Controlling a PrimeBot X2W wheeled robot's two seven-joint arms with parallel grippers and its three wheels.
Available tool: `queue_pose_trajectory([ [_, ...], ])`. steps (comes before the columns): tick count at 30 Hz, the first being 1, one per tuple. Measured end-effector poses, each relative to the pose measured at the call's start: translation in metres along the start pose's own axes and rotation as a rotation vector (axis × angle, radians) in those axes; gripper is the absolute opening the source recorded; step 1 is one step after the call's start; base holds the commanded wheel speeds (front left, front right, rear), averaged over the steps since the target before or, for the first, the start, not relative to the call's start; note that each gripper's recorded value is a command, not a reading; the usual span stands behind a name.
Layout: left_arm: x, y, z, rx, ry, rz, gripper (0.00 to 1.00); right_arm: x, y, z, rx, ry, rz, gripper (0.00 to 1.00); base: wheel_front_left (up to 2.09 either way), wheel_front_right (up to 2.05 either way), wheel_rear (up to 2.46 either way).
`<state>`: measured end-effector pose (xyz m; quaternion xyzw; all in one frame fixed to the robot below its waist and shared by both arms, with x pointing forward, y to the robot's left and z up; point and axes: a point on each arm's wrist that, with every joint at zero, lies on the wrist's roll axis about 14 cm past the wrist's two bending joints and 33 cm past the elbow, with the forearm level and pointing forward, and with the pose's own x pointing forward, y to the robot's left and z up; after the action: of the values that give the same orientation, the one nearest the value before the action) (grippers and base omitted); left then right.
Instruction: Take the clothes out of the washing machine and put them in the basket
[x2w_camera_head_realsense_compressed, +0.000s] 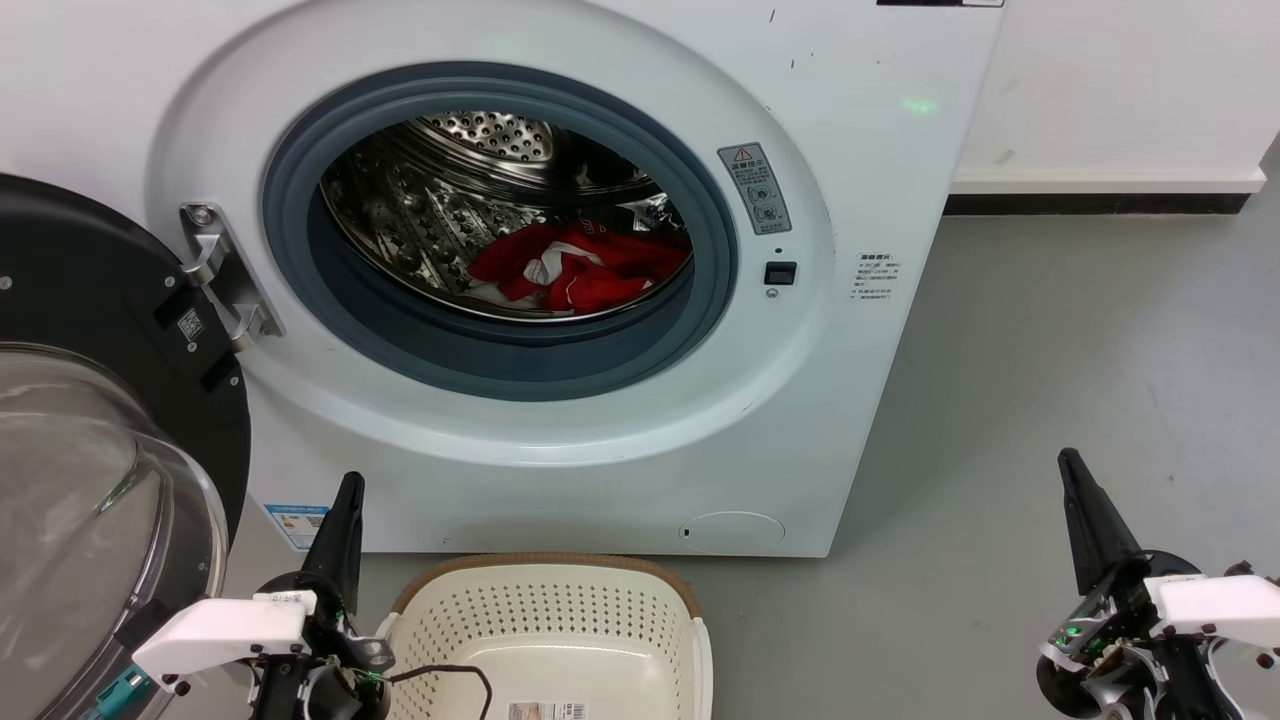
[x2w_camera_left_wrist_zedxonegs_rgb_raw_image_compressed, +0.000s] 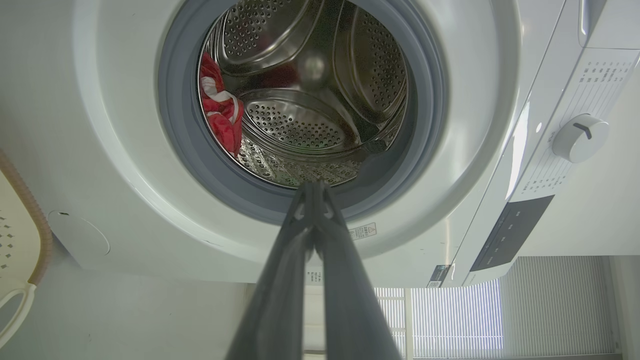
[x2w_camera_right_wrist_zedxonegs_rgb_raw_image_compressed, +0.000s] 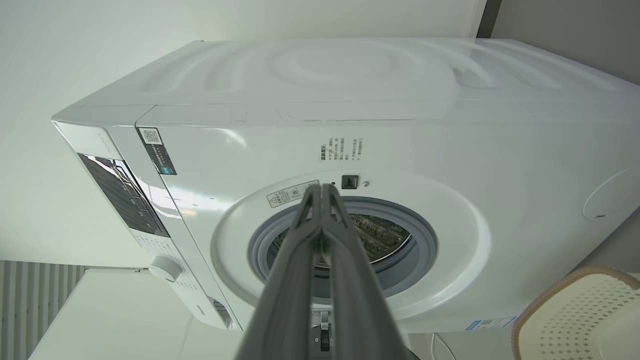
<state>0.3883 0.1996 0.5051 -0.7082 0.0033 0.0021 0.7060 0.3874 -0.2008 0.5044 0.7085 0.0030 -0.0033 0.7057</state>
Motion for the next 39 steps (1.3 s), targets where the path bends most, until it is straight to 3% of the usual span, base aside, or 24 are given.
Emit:
queue_pose_trajectory([
  [31,0.000,0.000,0.000,0.000,0.000,0.000,0.00,0.000,0.000,0.000,0.000,0.000,0.000,0.00,0.00,0.00,0.00],
  [32,0.000,0.000,0.000,0.000,0.000,0.000,1.00,0.000,0.000,0.000,0.000,0.000,0.000,1.00,0.00,0.00,0.00],
  [33,-0.001,0.002,0.000,0.000,0.000,0.006,0.00,-0.001,-0.002,0.000,0.001,0.000,-0.005,0.00,0.00,0.00,0.00],
  [34,-0.002,0.007,-0.001,-0.002,0.001,0.020,0.00,-0.002,-0.006,0.000,0.002,-0.001,-0.018,0.00,0.00,0.00,0.00],
  [35,-0.005,0.012,-0.001,-0.004,0.001,0.037,1.00,-0.005,-0.012,0.000,0.003,-0.002,-0.035,1.00,0.00,0.00,0.00],
  [39,-0.013,0.027,0.000,0.001,-0.010,0.082,1.00,-0.013,-0.028,0.002,0.005,-0.015,-0.083,1.00,0.00,0.00,0.00],
])
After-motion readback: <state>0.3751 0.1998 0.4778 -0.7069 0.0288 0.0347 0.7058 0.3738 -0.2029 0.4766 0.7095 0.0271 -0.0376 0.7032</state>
